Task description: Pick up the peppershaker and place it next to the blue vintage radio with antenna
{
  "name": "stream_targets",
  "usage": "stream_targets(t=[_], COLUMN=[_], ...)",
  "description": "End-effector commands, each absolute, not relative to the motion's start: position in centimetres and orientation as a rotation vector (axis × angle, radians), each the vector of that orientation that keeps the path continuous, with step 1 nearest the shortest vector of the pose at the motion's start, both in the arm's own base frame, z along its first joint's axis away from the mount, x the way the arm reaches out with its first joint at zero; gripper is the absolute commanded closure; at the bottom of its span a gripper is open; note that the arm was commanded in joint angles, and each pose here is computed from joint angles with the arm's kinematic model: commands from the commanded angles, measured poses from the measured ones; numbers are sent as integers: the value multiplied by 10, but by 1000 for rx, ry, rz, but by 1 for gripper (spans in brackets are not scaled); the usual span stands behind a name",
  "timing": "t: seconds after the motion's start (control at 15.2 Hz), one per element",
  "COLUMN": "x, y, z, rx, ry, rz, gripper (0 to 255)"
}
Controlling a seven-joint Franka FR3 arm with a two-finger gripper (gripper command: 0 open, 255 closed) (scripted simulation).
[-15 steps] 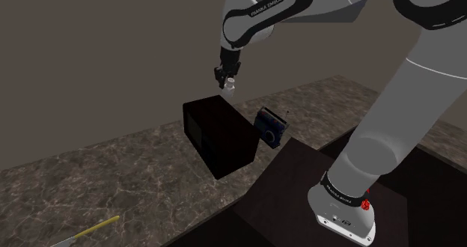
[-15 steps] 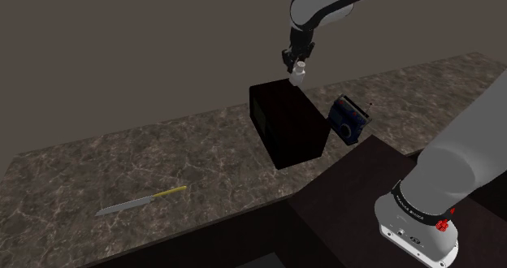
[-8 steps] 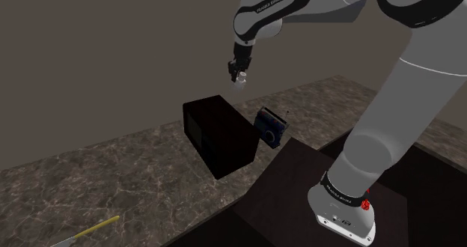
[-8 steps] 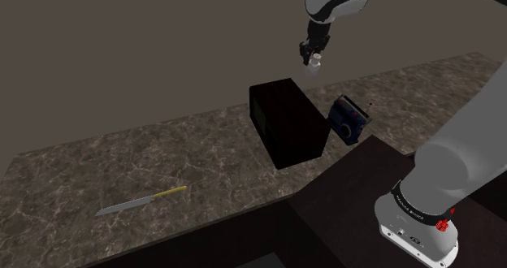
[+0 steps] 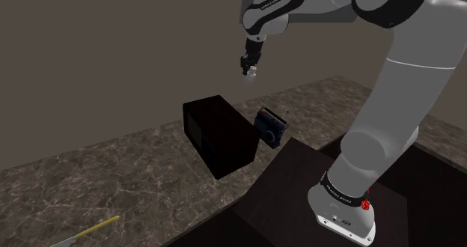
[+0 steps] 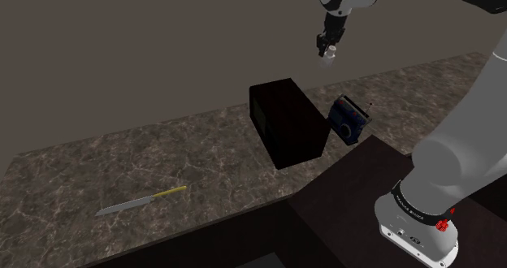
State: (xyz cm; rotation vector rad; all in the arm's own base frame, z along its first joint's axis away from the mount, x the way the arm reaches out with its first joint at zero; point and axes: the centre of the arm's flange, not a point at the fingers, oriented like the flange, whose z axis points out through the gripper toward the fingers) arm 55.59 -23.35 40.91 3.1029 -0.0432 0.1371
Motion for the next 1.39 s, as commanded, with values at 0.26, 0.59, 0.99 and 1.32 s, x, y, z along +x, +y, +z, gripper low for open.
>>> stream_targets(t=[0.26,0.59,0.99,1.32], x=[561,561,561,561], y=[-298,-298,-298,-298], z=[405,379,347,321], rx=[3103,3103,3103,3103], ry=[-41,-41,-41,-41], rz=[137,137,137,137], gripper=[255,255,255,255])
